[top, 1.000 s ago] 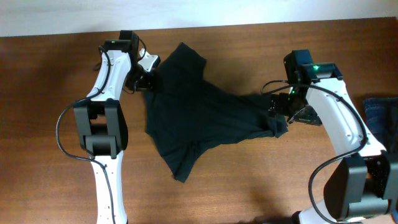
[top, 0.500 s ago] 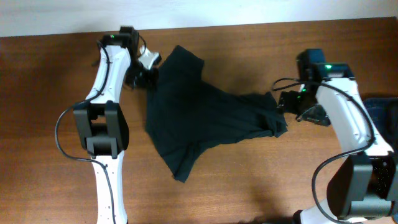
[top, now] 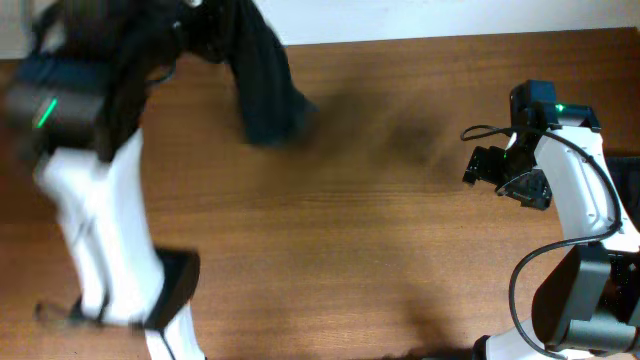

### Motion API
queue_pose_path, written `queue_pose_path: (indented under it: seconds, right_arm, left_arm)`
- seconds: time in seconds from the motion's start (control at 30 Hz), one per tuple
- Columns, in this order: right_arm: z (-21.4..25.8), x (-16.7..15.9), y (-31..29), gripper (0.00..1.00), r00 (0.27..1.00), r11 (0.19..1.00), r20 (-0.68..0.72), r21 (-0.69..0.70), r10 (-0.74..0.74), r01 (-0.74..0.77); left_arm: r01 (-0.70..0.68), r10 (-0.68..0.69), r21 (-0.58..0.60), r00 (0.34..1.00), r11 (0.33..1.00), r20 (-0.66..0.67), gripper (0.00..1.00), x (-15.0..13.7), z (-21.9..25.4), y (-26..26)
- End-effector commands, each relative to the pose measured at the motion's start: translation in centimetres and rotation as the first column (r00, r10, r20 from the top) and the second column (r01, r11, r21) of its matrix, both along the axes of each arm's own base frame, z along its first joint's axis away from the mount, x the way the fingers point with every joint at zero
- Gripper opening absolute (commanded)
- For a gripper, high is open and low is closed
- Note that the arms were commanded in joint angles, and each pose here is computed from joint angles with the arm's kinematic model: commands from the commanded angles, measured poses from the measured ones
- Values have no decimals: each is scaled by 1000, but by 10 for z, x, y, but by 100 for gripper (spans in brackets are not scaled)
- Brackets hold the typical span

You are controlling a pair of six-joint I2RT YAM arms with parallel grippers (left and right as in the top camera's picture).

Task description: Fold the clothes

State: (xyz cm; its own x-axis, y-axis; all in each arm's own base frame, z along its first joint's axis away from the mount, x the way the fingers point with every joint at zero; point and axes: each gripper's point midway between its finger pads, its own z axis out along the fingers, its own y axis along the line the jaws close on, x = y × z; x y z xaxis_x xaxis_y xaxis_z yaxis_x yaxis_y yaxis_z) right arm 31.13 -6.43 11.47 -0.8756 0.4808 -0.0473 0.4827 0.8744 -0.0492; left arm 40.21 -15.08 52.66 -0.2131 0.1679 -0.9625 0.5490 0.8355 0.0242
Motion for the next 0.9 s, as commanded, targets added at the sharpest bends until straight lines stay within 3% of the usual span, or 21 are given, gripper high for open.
queue_pose_path:
  seconds: [0.0, 0.07, 0.2, 0.4, 0.87]
  right_arm:
    - [6, 3, 1, 99, 1000, 1000, 24, 2, 8, -8]
    - [6, 3, 1, 99, 1000, 1000, 25, 2, 8, -8]
    - [6, 1, 2, 99, 1000, 1000, 17, 6, 8, -8]
    - [6, -1, 2, 99, 1000, 1000, 9, 8, 8, -8]
    - [6, 0, -3, 99, 1000, 1000, 16, -1, 2, -2]
  left_arm:
    - [33, -25, -50, 988, 998, 152, 0, -51, 55, -2]
    - [-26, 42, -69, 970, 997, 239, 0, -69, 82, 8]
    - [-58, 78, -78, 957, 995, 280, 0, -94, 97, 15]
    - [-205, 208, -36, 957, 978, 200, 0, -73, 73, 34]
    - [-32, 32, 8, 999, 999, 36, 0, -43, 23, -22]
